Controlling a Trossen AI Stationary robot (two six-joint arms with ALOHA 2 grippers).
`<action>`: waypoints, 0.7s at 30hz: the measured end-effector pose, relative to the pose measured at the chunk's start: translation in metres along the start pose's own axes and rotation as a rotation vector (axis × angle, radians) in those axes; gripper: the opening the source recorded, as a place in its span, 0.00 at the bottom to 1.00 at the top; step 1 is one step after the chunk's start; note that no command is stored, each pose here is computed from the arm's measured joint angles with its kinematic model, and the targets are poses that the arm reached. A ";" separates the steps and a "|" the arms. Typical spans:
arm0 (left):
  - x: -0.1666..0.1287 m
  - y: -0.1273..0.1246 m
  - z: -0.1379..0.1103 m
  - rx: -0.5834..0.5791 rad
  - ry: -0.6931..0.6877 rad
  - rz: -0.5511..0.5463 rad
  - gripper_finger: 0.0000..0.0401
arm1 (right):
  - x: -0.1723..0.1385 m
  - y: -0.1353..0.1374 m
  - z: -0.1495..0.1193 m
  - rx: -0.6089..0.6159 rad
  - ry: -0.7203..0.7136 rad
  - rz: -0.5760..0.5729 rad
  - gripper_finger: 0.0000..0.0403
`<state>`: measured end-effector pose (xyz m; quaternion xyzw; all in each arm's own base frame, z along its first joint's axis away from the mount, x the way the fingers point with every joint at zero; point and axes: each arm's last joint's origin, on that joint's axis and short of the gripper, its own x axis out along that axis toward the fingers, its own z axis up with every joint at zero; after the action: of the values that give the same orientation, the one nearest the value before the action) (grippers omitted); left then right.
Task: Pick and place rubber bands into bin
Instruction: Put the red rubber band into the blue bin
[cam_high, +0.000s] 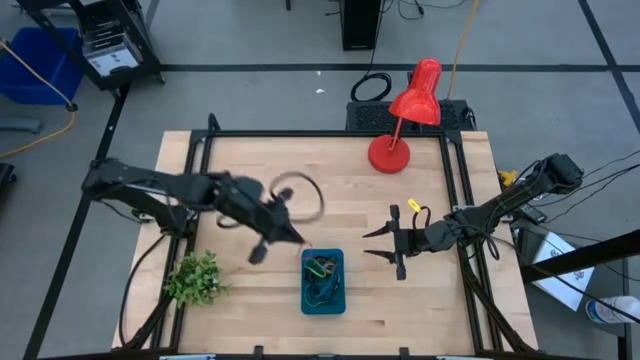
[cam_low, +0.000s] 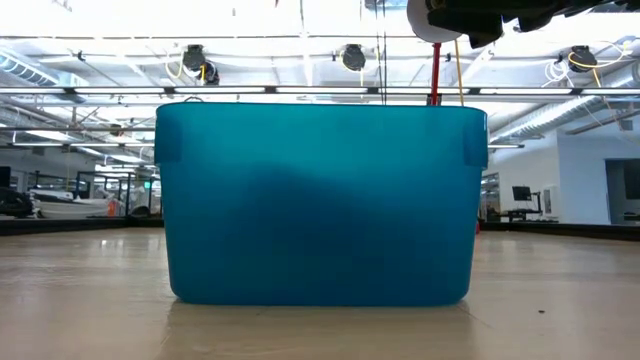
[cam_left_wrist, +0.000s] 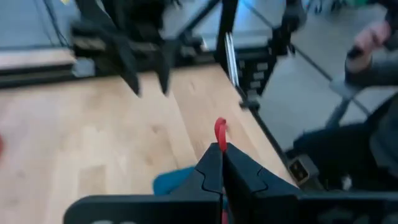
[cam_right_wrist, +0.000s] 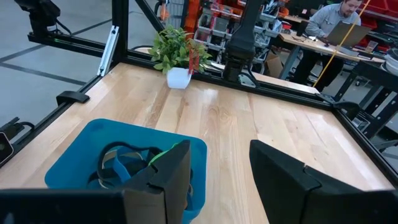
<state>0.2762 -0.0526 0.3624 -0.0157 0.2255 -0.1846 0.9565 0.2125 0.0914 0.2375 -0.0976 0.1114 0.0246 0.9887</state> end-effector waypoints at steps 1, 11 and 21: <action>0.010 -0.002 -0.003 0.002 0.024 -0.008 0.01 | 0.000 0.000 0.000 0.000 0.000 0.000 0.39; 0.107 -0.013 -0.049 0.044 0.248 -0.051 0.01 | 0.000 0.000 0.000 0.000 0.000 0.000 0.39; 0.161 -0.006 -0.100 -0.036 0.440 -0.042 0.01 | 0.000 0.000 0.000 0.017 0.001 0.000 0.39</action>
<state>0.3644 -0.1111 0.2052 0.0032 0.4317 -0.1995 0.8797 0.2124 0.0913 0.2374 -0.0891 0.1120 0.0236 0.9894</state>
